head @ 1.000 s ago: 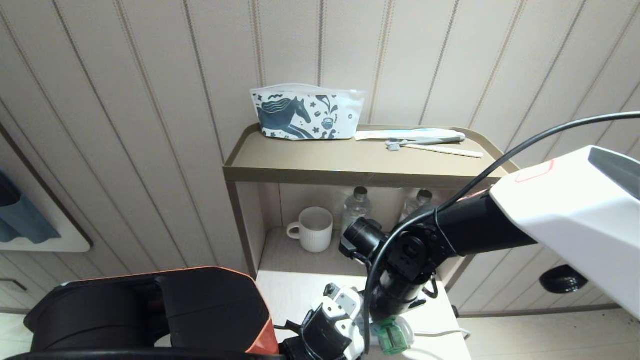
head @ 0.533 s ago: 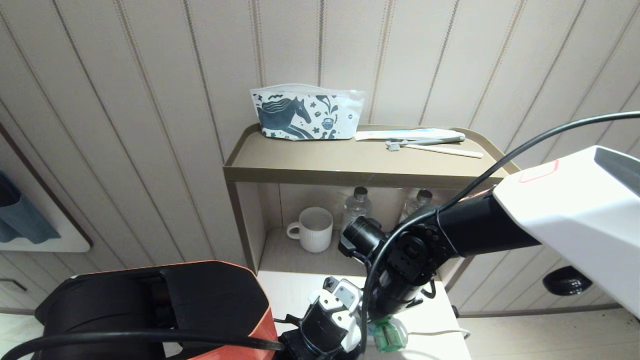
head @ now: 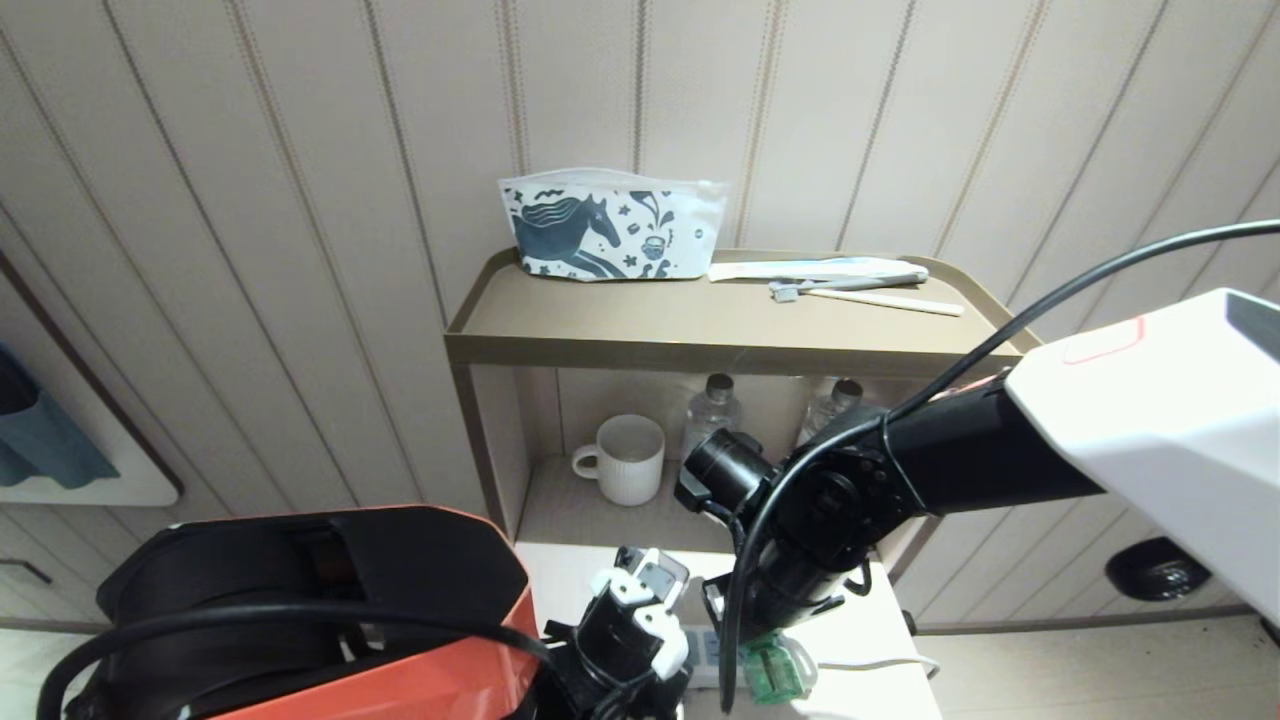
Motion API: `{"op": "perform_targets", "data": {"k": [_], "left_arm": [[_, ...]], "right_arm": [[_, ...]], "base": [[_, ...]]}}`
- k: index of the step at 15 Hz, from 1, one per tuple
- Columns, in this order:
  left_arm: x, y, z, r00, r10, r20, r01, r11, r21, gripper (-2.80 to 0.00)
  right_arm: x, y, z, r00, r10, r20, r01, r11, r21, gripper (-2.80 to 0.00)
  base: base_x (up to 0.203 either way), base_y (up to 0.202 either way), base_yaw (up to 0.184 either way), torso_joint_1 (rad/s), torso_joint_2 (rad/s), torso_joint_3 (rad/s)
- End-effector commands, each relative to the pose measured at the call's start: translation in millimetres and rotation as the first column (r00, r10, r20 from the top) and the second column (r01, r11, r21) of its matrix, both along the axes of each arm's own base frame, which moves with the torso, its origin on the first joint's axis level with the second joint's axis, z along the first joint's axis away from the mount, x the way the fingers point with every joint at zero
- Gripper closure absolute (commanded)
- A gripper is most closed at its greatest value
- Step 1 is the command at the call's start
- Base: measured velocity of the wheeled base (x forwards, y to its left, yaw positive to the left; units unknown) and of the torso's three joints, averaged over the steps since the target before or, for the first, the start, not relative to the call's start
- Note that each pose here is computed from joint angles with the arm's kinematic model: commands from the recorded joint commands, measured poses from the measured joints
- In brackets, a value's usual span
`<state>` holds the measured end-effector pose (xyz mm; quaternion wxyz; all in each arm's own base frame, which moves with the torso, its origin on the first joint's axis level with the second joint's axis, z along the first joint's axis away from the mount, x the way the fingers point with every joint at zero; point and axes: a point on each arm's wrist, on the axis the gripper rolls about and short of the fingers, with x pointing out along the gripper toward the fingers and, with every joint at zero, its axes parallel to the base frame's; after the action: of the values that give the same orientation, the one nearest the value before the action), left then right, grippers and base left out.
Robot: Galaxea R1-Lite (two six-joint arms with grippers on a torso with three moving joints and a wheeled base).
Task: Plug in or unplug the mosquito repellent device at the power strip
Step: Hold the socket with your left hand and unplug it with your right hand, then place the mosquito repellent liquid on the table
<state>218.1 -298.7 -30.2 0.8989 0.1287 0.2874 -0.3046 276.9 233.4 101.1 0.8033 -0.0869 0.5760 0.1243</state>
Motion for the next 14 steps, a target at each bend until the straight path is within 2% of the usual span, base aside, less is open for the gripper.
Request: {"op": "perform_targets", "data": {"k": [1,3,9,14], "left_arm": [[1,1,10,1.000,0.004,0.024,-0.004,0.999,-0.034,0.00],[7,7,30,0.998,0.032,0.055,-0.028,0.997,-0.074,0.00],[24,37,65,0.988,0.123,0.099,-0.109,0.985,-0.131,0.00],[17,86,118,0.963,0.217,0.158,-0.182,0.961,-0.208,0.00]], "right_arm": [[1,-1,-3,1.000,-0.009,-0.005,0.009,1.000,-0.012,0.00],[1,-1,-2,1.000,-0.008,-0.002,0.008,1.000,-0.011,0.00],[2,-1,0,1.000,-0.009,0.004,0.009,1.000,-0.007,0.00],[0,-2,3,1.000,-0.008,0.013,0.008,1.000,-0.005,0.00]], "base": [[0.000,0.000,0.000,0.000,0.00,0.000],[0.000,0.000,0.000,0.000,0.00,0.000],[0.000,0.000,0.000,0.000,0.00,0.000],[0.000,0.000,0.000,0.000,0.00,0.000]]}}
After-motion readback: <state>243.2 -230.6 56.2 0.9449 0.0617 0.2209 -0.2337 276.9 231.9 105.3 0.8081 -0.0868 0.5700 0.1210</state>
